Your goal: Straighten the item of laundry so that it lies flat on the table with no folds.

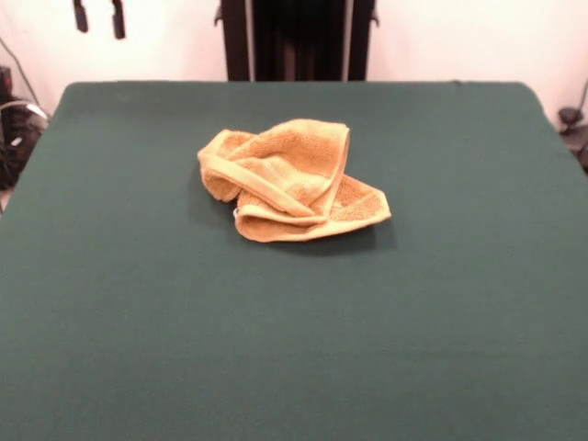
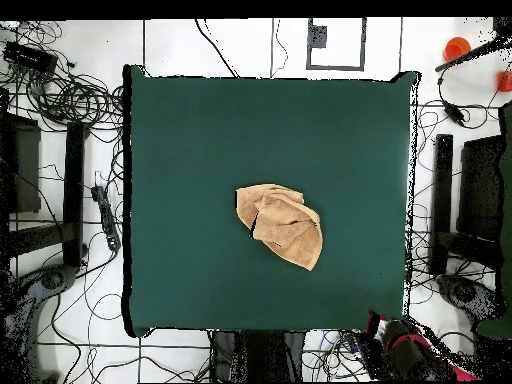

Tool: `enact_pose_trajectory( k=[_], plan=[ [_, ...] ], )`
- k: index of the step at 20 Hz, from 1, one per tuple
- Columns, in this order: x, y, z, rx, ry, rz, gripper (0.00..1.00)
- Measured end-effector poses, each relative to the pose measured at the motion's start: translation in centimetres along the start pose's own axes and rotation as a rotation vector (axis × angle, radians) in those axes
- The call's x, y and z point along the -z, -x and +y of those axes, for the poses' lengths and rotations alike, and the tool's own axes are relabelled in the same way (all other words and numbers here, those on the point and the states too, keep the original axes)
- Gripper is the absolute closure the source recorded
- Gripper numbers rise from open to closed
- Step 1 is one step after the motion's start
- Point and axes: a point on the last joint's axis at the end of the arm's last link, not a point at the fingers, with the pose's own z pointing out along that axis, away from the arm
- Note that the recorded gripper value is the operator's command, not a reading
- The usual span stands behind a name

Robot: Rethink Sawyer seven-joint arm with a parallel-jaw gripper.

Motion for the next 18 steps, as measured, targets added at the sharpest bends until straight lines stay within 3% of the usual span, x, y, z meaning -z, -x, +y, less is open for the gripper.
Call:
enact_pose_trajectory(
  k=[8, 18],
  plan=[
    [0.1, -1.6, -5.8, -0.087, 0.013, -0.045, 0.00],
    [0.0, -1.1, -6.0, -0.052, 0.023, -0.073, 0.00]
  ],
)
